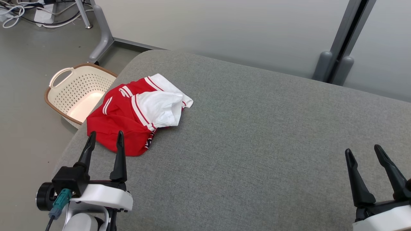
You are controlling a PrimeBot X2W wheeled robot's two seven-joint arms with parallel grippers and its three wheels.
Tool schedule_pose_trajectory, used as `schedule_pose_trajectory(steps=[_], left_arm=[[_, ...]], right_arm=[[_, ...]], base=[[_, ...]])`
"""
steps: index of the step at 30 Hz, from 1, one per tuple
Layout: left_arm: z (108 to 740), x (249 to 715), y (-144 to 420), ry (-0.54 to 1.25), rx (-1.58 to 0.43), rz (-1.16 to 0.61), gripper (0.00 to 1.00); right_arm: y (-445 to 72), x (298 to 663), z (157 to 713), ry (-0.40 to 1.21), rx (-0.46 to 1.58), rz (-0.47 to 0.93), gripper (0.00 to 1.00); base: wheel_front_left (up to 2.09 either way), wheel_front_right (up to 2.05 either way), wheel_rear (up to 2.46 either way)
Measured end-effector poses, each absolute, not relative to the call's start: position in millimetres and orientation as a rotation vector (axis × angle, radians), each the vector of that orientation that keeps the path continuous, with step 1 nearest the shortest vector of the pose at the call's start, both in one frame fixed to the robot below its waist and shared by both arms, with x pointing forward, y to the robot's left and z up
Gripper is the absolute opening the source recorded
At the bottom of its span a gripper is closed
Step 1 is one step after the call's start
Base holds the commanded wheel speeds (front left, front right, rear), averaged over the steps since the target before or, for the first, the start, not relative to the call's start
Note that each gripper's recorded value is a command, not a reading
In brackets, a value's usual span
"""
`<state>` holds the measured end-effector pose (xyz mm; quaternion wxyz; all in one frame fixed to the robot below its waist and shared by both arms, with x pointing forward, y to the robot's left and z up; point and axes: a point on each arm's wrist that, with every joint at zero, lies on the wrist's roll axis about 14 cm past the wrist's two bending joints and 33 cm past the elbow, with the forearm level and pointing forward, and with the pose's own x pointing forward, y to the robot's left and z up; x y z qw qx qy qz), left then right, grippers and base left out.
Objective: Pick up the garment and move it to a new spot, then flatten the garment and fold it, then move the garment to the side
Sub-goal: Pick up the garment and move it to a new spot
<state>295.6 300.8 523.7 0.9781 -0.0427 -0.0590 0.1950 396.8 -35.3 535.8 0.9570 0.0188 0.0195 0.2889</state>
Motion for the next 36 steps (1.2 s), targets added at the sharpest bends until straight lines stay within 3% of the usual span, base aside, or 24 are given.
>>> schedule_pose_trajectory(steps=[16,25,32,36], left_arm=[[521.6,312.4,298.2,-0.104,-0.07,0.367,1.0],[508.3,383.5,295.2,-0.048,-0.089,0.324,1.0],[441.0,444.8,295.7,0.151,-0.104,0.301,1.0],[384.0,453.5,297.7,0.317,-0.127,0.321,1.0]], right_arm=[[-37.6,402.7,532.1,0.05,0.044,0.577,1.0],[-39.7,436.4,525.1,0.055,0.027,0.594,1.0],[-56.3,466.5,482.0,0.136,0.045,0.554,1.0],[-64.9,474.6,452.7,0.195,0.06,0.531,1.0]], base=[[0.0,0.0,0.0],[0.0,0.0,0.0],[0.0,0.0,0.0],[0.0,0.0,0.0]])
